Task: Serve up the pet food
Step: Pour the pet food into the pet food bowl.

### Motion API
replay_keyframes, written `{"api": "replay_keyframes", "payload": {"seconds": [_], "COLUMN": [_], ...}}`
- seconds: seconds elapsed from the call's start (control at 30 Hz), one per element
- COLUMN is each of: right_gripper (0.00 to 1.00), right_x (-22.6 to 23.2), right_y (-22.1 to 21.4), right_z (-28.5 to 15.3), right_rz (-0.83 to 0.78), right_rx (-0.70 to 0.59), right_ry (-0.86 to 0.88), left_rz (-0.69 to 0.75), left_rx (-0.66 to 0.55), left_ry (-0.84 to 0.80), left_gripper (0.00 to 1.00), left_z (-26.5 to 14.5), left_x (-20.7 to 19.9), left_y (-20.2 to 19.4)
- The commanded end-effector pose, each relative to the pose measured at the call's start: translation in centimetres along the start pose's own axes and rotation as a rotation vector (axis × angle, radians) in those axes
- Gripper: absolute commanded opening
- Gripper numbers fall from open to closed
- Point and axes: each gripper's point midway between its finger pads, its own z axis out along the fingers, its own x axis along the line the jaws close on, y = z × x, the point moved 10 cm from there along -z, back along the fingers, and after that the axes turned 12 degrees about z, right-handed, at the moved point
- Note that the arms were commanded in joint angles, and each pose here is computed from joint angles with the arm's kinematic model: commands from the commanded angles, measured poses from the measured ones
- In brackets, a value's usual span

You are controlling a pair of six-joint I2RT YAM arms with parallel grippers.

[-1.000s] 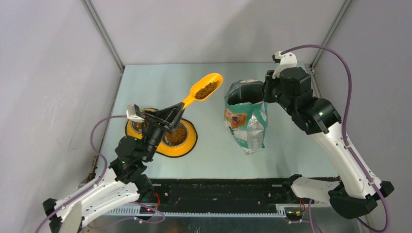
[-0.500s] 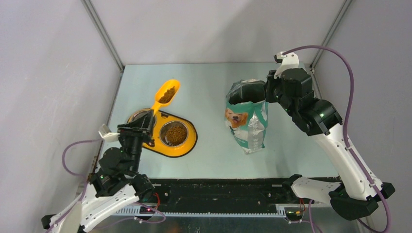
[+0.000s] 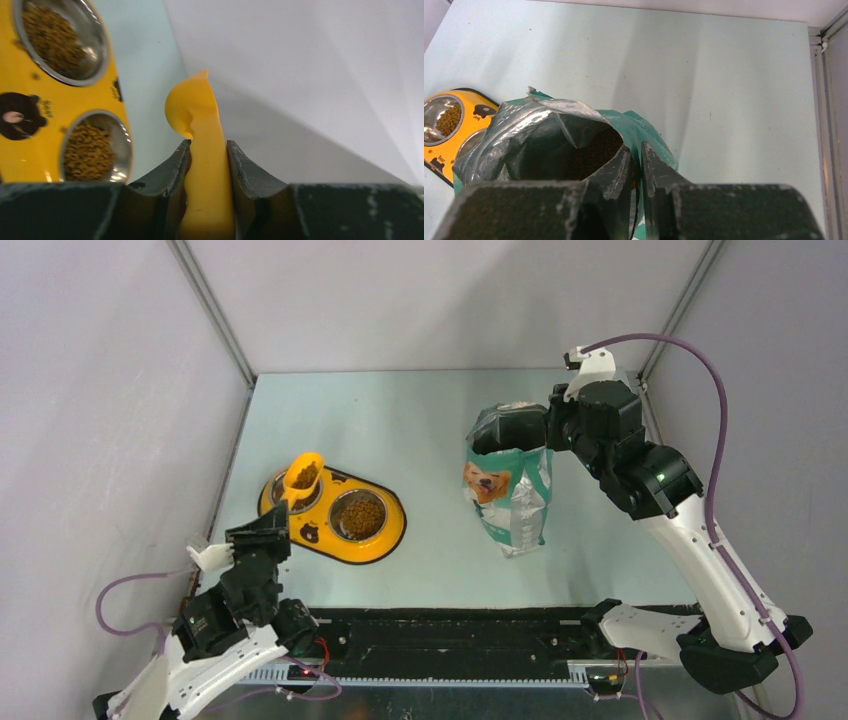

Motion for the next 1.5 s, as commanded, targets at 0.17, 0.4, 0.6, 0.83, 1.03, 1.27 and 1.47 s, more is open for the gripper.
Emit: {"api": "replay_keyframes", "payload": {"seconds": [0.17,0.4,0.6,0.83,1.03,1.27,1.47], "right_gripper": [0.15,0.14,0.14,0.14,0.13,0.13,0.13], "right_x": [-0.5,-0.6,-0.4,-0.3,-0.3,-0.3,-0.4], "right_y": [0.4,0.4,0.2,0.1,0.0,0.0,-0.2], "right_z": [0.0,0.1,0.2,0.2,0.5,0.8,1.2], "right_rz": [-0.010,-0.018,-0.031,-0.042,-0.050,-0.059,-0.066], "right_rx": [-0.045,-0.048,-0.040,-0.041,-0.038,-0.032,-0.022], "right_ry": [-0.057,-0.071,-0.074,-0.078,-0.088,-0.099,-0.108], "left_rz": [0.085,0.147,0.265,0.312,0.349,0.319,0.366], "left_rx": [-0.218,-0.266,-0.273,-0.292,-0.271,-0.251,-0.243], "left_ry": [0.159,0.198,0.282,0.345,0.378,0.394,0.437], "left_gripper": [0.00,0.00,0.00,0.00,0.00,0.00,0.00], "left_z": [0.5,0.8,1.6,2.1,3.1,4.6,5.5], "left_x": [1.7,1.7,0.1,0.5,1.3,1.5,1.4], "left_y": [2.1,2.2,1.2,0.7,-0.2,-0.8,-1.3]}}
